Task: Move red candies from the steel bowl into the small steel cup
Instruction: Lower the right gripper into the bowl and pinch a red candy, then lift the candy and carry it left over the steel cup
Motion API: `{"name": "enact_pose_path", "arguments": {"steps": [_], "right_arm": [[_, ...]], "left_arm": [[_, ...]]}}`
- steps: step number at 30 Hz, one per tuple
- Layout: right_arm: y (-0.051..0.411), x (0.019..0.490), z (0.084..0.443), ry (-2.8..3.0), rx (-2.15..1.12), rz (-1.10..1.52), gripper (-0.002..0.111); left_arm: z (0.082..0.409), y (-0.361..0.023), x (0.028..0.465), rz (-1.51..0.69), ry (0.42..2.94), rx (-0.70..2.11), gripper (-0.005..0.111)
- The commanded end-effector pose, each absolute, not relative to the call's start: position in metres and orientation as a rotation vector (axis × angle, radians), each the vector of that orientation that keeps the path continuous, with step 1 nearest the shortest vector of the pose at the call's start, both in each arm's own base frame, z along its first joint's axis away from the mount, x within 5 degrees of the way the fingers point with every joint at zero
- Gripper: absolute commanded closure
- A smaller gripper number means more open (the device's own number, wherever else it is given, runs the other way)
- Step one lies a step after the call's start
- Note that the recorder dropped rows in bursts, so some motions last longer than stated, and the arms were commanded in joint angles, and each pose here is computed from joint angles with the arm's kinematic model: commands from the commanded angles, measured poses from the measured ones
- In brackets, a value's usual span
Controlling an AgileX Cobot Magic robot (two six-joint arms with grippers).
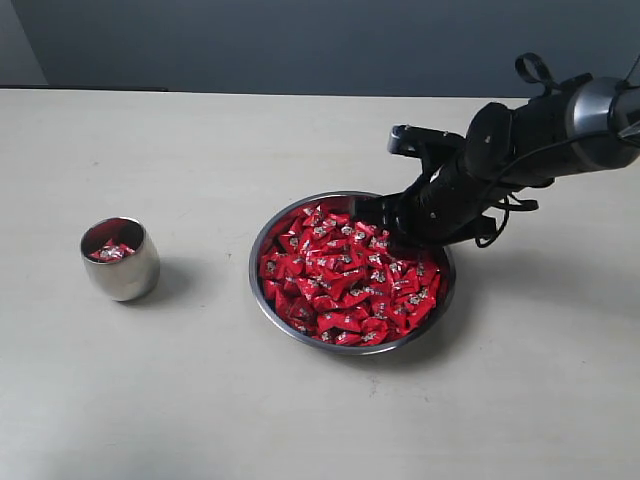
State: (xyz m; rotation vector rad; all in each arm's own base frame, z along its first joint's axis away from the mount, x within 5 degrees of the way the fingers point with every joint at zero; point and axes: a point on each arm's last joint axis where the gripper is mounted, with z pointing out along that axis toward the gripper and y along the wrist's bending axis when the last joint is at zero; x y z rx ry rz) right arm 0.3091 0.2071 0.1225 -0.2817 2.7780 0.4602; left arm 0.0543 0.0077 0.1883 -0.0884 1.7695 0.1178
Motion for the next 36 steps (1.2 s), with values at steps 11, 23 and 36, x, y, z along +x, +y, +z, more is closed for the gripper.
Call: {"name": "enact_pose_path", "arguments": {"steps": [11,23,36], "right_arm": [[0.203,0.305,0.18,2.618,-0.38,0.48,0.109],[0.204,0.302,0.183,2.604,-0.472,0.452,0.109],[0.221,0.308,0.202,2.48,-0.64,0.489,0.109]], "left_arm": [[0.187,0.008,0.054,0.114,1.767,-0.092,0.106],[0.187,0.008,0.054,0.114,1.767,-0.092,0.106],[0.187,0.008,0.054,0.114,1.767,-0.092,0.106]]}}
